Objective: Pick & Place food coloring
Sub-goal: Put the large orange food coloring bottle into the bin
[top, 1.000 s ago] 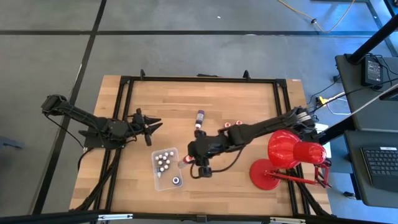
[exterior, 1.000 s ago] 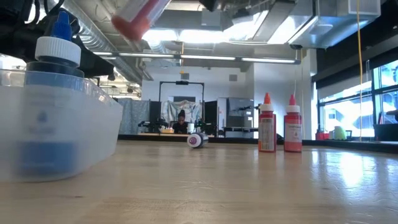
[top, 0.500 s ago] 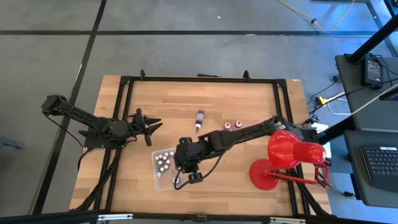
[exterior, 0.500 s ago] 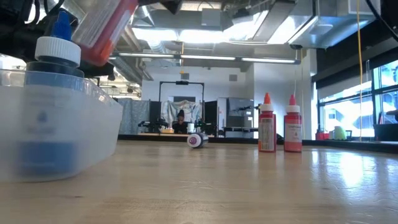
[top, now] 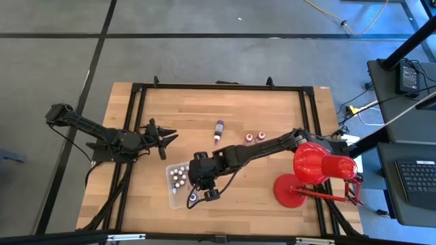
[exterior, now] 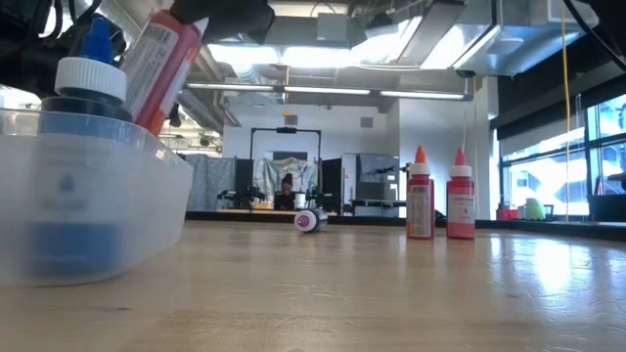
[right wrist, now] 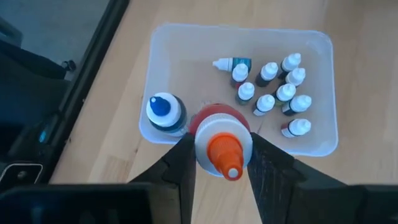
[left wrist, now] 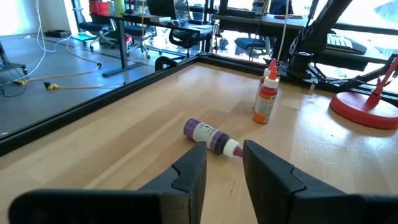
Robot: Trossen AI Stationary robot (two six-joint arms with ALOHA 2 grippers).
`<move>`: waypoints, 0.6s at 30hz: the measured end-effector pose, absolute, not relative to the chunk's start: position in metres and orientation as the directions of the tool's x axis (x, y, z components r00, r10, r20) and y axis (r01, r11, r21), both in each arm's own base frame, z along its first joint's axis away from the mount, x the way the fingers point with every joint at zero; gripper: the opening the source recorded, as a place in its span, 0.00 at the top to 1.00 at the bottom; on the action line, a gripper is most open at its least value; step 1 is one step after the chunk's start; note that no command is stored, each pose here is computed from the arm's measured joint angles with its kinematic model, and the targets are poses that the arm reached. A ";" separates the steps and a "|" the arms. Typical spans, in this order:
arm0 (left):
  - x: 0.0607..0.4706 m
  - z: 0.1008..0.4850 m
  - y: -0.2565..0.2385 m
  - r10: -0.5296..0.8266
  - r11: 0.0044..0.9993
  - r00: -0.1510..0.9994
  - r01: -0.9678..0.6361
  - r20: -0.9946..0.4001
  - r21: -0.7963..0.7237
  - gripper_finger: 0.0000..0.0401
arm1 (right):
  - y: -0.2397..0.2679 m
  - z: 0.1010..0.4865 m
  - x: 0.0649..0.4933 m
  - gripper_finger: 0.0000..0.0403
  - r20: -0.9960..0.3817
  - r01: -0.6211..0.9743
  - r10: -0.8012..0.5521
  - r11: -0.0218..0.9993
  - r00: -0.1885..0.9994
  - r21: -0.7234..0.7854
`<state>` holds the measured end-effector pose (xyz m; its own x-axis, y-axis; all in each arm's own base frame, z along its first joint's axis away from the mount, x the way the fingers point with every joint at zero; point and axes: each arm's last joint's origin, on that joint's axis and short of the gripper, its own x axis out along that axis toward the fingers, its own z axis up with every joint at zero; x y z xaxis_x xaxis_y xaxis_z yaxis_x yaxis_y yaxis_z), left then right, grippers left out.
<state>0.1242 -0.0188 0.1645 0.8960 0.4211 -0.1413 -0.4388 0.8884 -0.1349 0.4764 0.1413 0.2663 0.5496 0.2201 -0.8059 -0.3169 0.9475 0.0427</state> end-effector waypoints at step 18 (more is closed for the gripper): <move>0.124 0.163 -0.019 0.425 0.888 0.892 -0.444 -0.154 -0.122 0.75 | 0.145 0.245 0.483 0.70 -0.821 -0.361 0.253 0.930 0.511 0.061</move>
<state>0.1239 -0.0186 0.1629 0.8919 0.4250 -0.1544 -0.4441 0.8877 -0.1215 0.4835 0.1447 0.2455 0.5112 0.2527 -0.8215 -0.3611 0.9305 0.0615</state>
